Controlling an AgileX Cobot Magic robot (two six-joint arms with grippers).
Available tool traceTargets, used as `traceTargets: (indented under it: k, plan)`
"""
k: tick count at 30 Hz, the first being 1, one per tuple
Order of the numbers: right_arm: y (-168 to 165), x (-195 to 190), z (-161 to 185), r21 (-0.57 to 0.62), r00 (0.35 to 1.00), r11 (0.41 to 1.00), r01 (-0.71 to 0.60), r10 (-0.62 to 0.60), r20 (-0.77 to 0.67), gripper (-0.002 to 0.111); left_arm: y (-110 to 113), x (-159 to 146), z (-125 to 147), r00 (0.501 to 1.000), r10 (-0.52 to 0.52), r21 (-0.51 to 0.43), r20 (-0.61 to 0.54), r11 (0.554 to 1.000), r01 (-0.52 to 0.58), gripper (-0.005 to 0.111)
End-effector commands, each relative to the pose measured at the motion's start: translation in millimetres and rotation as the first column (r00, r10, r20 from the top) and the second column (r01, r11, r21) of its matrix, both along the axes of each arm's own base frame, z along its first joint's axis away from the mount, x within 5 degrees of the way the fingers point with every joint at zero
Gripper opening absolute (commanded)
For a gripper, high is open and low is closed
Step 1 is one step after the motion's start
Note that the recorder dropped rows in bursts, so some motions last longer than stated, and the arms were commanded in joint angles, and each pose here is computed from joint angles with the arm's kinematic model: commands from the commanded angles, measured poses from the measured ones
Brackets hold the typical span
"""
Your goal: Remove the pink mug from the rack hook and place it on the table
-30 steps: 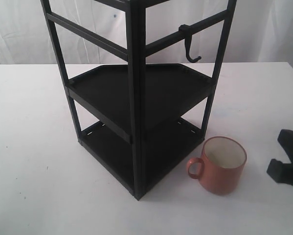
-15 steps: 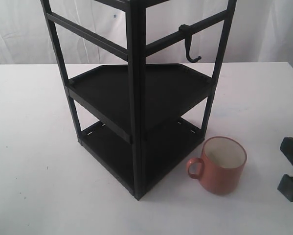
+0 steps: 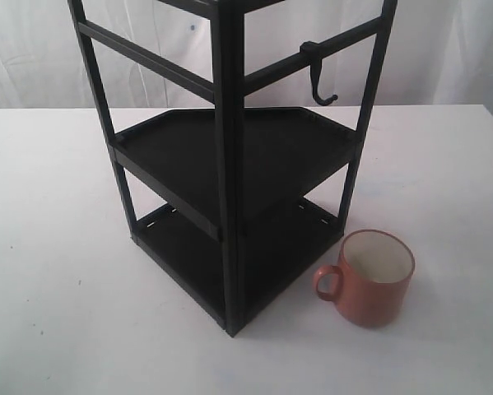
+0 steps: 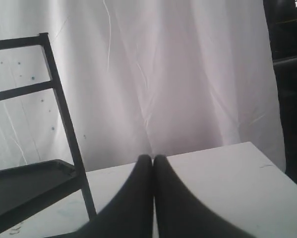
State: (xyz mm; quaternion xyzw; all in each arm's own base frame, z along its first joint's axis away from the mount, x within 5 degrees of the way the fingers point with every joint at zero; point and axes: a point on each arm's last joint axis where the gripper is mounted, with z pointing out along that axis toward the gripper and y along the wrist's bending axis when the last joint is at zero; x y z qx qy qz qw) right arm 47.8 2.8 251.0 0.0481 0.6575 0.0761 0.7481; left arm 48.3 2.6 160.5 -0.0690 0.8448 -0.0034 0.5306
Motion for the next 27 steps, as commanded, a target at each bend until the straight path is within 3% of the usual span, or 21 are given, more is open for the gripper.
traceTargets:
  k: [1, 7, 11, 27]
  plan:
    - [-0.4, 1.7, -9.3, -0.051, 0.999, 0.999, 0.016, -0.018, -0.033, 0.0, -0.6, -0.4, -2.5, 1.0, -0.008, -0.005, -0.01, 1.0, 0.008, 0.0]
    - [-4.0, 8.6, -43.3, -0.222, 0.992, 0.973, 0.058, -0.081, -0.095, 0.0, -0.6, -0.4, -2.7, 1.0, -0.008, -0.005, -0.011, 1.0, 0.008, 0.0]
    - [-7.1, 5.7, -68.2, -0.261, 0.925, 0.965, 0.022, -0.118, -0.36, 0.0, -0.6, -0.4, -2.7, 1.0, -0.008, -0.005, -0.011, 1.0, 0.008, 0.0]
    - [-8.3, 5.5, -68.5, -0.291, 0.923, 0.956, 0.026, -0.135, -0.361, 0.0, -0.6, -0.3, -2.5, 1.0, -0.008, -0.005, -0.009, 1.0, 0.007, 0.0]
